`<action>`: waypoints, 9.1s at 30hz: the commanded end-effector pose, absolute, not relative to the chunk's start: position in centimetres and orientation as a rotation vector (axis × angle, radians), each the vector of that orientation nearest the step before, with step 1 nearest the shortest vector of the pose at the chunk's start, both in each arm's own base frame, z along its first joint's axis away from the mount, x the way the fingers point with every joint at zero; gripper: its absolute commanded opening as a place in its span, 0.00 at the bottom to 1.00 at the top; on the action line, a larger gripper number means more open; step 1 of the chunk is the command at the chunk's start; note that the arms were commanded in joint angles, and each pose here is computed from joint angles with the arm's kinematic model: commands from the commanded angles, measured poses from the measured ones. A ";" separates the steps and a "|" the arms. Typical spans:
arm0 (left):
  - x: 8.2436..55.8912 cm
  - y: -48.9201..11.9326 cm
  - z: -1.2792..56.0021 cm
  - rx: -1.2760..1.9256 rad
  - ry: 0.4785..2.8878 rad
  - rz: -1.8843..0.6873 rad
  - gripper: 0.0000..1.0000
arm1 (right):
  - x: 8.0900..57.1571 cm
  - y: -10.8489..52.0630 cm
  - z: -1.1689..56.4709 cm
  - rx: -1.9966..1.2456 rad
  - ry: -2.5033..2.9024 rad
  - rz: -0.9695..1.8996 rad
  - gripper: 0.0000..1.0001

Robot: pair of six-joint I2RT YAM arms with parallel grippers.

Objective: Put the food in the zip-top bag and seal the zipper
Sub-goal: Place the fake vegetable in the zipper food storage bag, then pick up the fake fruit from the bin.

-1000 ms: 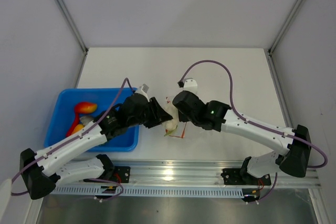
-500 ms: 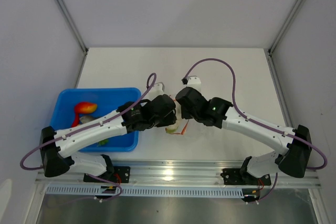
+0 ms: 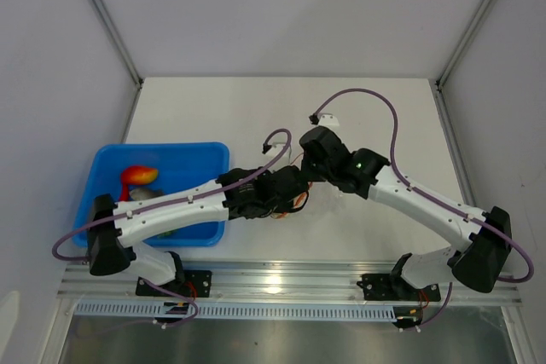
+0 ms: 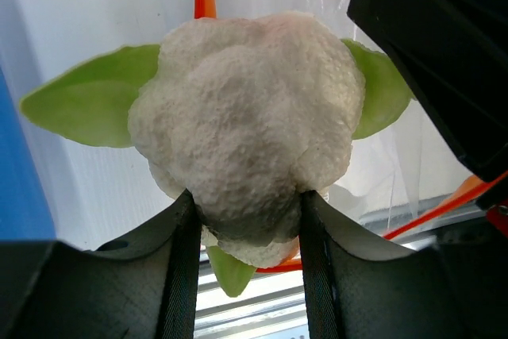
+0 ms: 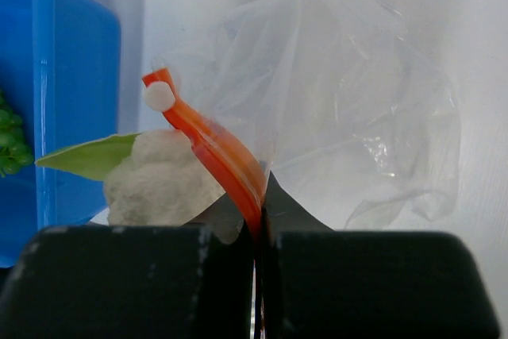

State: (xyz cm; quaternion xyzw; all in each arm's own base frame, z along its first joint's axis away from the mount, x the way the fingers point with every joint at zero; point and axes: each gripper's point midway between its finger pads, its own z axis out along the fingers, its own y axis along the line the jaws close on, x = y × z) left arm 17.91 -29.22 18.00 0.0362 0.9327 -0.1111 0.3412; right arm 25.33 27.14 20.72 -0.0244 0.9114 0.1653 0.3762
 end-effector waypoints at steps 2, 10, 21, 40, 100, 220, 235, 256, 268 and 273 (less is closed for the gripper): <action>18.2 -29.9 19.5 0.217 2.373 -0.283 0.06 | 26.2 28.5 23.8 -0.018 2.261 0.561 0.00; 18.0 -29.6 21.5 0.282 2.264 -0.309 0.75 | 25.7 28.6 22.7 -0.026 2.293 0.592 0.00; 18.1 -23.3 26.2 0.096 2.132 -0.218 0.99 | 24.2 28.1 22.0 -0.040 2.330 0.678 0.00; 17.3 -17.4 27.2 -0.031 2.052 -0.536 0.99 | 23.1 25.8 22.3 -0.147 2.306 0.624 0.00; 20.3 3.9 15.1 -1.327 2.075 -0.068 0.97 | 20.9 24.7 19.8 -0.514 2.227 0.523 0.00; 28.1 20.0 7.8 -2.132 1.401 -0.036 1.00 | 20.9 26.0 17.0 -0.586 2.317 0.725 0.00; 28.3 22.6 9.8 -2.023 1.404 0.096 0.99 | 20.4 26.6 16.5 -0.583 2.386 0.754 0.00; 31.8 17.8 5.5 -1.889 1.716 -0.024 0.95 | 20.9 27.5 16.4 -0.557 2.400 0.778 0.00; 31.9 16.0 4.2 -1.835 1.831 0.002 0.87 | 20.8 27.3 16.6 -0.560 2.391 0.776 0.00; 31.6 16.7 3.6 -1.895 1.807 0.018 0.81 | 20.8 27.1 16.6 -0.565 2.387 0.766 0.00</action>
